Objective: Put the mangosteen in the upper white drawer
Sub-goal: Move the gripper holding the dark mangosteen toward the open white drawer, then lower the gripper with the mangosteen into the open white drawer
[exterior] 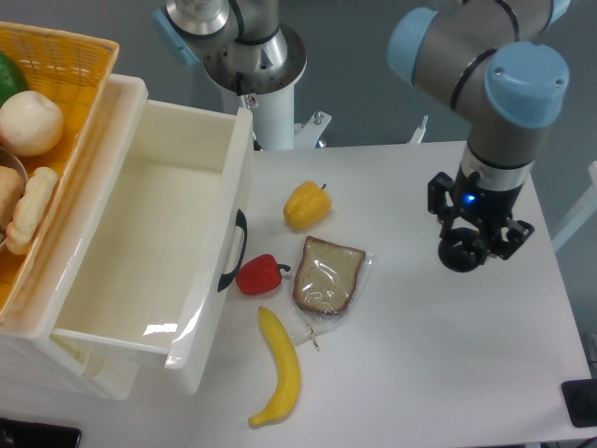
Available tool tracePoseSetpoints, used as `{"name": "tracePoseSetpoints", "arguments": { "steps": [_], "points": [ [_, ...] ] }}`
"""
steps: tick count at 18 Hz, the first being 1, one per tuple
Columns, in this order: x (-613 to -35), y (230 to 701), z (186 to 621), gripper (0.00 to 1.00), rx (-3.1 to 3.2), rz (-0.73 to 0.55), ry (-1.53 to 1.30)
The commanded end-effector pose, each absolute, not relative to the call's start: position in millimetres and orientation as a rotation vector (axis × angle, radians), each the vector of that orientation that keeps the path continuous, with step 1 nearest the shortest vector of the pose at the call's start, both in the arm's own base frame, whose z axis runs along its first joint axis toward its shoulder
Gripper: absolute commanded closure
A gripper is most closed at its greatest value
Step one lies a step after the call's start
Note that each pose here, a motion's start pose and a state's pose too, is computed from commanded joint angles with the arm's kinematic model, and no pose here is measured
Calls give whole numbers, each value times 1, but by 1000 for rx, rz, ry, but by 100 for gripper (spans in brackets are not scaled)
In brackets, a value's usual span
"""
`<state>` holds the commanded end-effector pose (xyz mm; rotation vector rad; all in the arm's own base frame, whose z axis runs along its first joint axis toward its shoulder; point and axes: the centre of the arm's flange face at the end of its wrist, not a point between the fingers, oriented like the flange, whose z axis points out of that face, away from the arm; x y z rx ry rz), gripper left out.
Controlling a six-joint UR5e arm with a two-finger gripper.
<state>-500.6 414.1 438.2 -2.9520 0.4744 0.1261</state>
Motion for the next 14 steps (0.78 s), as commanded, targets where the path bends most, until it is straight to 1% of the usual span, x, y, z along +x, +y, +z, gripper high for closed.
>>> {"name": "tracePoseSetpoints", "arguments": {
  "steps": [1,4,7,9,11,14],
  "points": [
    [-489,411,450,85,-2939,139,468],
    [-449,418,467,85,-2854,94,414],
    [-409,416,504,85,-2748,93,363],
    [-368,424,521,85,-2717,91,358],
    [-339,434,534,85,-2692,77,358],
    [-293,444,538,84,-2664,44,391]
  ]
}}
